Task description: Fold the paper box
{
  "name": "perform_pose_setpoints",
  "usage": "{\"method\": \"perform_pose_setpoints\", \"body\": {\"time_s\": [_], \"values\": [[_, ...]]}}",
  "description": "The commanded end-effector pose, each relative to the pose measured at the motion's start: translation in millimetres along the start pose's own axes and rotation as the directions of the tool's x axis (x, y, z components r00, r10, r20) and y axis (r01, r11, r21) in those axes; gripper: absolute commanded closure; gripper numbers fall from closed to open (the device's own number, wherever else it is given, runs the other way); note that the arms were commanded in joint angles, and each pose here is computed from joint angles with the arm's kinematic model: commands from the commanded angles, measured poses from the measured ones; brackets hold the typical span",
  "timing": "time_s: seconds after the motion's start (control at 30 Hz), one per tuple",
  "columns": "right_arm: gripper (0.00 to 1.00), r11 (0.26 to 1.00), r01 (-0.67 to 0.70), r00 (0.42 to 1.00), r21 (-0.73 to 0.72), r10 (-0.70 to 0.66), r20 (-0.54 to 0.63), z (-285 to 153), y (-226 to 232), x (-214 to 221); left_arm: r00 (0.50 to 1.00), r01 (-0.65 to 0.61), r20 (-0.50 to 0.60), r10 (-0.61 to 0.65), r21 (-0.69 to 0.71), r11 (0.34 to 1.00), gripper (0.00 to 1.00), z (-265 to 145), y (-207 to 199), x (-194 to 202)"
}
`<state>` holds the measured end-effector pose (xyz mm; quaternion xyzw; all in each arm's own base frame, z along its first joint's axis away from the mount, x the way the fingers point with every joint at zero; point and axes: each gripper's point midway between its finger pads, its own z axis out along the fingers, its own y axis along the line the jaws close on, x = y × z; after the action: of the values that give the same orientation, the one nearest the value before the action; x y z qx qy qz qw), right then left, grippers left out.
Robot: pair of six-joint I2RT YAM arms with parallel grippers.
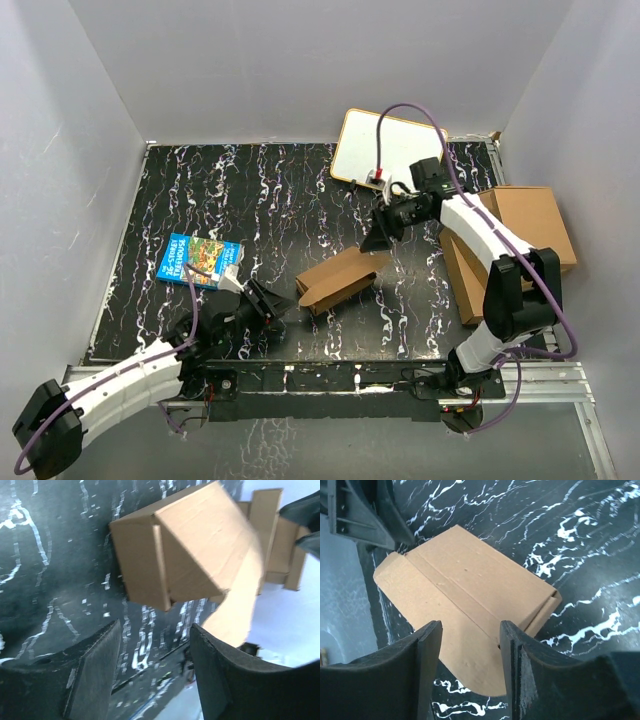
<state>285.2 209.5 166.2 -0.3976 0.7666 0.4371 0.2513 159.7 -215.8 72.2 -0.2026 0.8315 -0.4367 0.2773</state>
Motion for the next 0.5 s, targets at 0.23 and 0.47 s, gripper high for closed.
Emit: {"method": "perform_pose_setpoints", "body": {"time_s": [0.23,0.47], "values": [[0.38,0.969,-0.247,0.962,-0.028,0.249,0.114,-15.3,-30.5,-18.9,0.948,0.294,0.086,-0.306,0.132,0.947,0.41,9.3,-59.4,-33.2],[0.36,0.944,-0.328,0.940,-0.047,0.331,0.085,-5.1,-41.0,-8.2,0.923,0.346,0.115,-0.367,0.169,0.923,0.38,16.7,-68.7,-43.6]]}}
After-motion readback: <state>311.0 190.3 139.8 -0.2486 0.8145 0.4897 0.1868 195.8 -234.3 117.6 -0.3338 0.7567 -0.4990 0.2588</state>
